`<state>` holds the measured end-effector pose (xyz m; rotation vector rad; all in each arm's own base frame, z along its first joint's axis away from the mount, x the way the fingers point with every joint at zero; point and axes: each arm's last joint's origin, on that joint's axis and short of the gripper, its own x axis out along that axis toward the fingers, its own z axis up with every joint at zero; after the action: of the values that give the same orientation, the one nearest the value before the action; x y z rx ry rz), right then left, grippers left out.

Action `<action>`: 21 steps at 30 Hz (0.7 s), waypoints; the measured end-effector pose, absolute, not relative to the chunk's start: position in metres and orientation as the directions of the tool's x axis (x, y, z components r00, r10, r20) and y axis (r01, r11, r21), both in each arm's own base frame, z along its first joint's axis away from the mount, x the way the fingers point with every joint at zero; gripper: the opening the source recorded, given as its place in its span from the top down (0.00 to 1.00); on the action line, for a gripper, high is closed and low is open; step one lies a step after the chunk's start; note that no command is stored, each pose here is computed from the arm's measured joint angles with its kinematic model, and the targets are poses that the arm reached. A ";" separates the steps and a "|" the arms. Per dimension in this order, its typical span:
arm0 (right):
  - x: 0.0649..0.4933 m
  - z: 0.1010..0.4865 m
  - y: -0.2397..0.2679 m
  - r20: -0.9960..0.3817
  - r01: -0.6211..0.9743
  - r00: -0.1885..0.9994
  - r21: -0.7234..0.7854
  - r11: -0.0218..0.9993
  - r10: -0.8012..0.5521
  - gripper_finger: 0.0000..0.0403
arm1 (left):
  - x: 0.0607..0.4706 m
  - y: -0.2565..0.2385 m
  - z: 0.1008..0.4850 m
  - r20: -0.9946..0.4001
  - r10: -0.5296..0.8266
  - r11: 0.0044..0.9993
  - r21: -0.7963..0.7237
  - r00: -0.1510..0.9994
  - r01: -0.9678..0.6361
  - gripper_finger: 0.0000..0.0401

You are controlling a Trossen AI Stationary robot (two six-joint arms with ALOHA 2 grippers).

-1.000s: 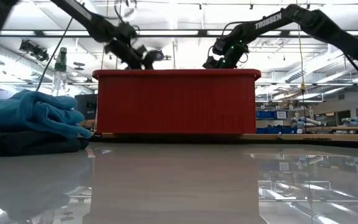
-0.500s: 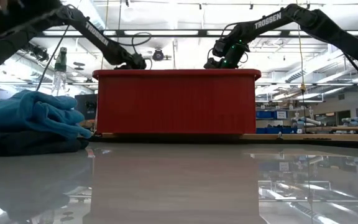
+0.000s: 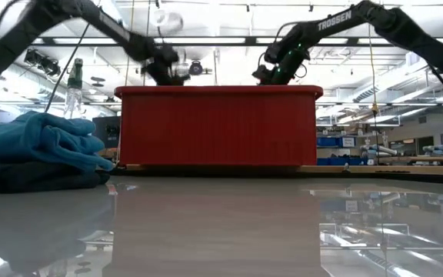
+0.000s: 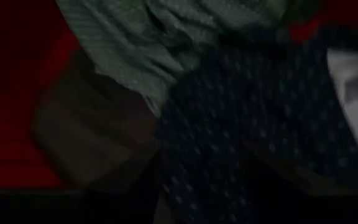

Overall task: Fold laundry
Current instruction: Fold the green polo shirt

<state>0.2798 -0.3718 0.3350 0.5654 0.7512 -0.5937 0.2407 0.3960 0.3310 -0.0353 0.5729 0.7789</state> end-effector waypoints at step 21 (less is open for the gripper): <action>0.223 0.498 -0.276 -0.337 0.521 0.825 0.142 0.842 -0.454 0.49 | 0.281 0.185 0.570 0.248 0.087 0.964 0.222 0.965 -0.144 1.00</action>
<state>0.2226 -0.2763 0.4979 0.2333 0.2981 -0.5227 0.2810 0.1846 0.5700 0.2415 -0.2390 0.1183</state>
